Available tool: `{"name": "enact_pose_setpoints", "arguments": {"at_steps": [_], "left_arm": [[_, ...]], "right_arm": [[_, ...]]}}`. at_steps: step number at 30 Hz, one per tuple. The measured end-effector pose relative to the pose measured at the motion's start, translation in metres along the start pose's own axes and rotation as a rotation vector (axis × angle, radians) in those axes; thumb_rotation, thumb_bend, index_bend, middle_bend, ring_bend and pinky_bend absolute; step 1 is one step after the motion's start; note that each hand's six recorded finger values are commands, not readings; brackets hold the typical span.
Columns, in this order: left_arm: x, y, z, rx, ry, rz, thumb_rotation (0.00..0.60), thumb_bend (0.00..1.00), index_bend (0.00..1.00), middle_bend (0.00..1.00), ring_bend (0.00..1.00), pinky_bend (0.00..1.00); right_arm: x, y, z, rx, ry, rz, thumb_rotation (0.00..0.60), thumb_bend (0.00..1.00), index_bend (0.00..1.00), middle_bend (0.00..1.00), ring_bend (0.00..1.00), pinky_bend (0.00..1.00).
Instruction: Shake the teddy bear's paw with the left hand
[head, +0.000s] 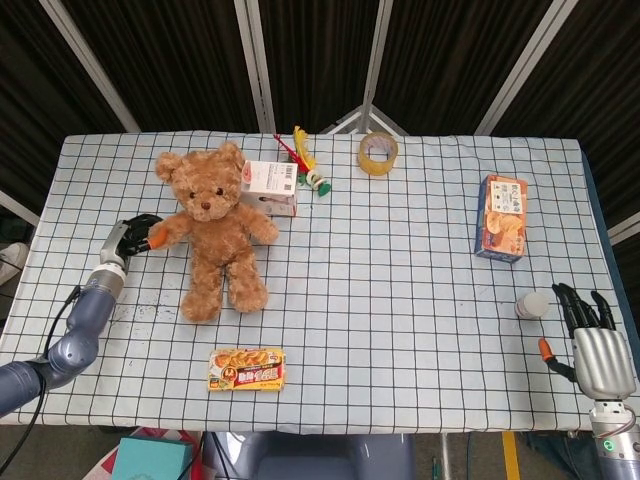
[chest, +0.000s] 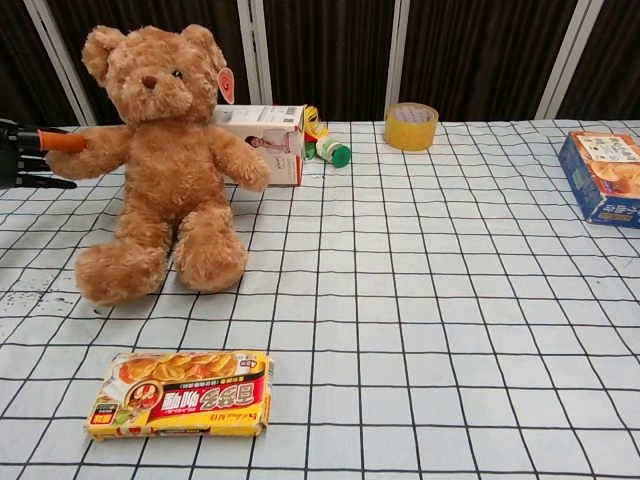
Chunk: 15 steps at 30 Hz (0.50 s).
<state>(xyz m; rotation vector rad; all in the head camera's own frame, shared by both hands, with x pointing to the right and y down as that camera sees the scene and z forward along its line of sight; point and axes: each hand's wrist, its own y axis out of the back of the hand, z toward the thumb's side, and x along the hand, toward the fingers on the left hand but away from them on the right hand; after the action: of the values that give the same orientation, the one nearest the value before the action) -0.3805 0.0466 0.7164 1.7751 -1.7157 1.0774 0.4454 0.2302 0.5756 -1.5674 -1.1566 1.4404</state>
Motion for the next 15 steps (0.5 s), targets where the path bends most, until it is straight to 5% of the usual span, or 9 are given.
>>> {"name": "enact_pose_setpoints", "arguments": {"at_steps": [15], "left_arm": [[0.0001,-0.0028,0.0046,0.012,0.008,0.052,0.6,0.6,0.49,0.5,0.06,0.15]], "right_arm": [[0.0003,0.0008,0.0004,0.004,0.003,0.0,0.6,0.37,0.09,0.12,0.22,0.06]]}}
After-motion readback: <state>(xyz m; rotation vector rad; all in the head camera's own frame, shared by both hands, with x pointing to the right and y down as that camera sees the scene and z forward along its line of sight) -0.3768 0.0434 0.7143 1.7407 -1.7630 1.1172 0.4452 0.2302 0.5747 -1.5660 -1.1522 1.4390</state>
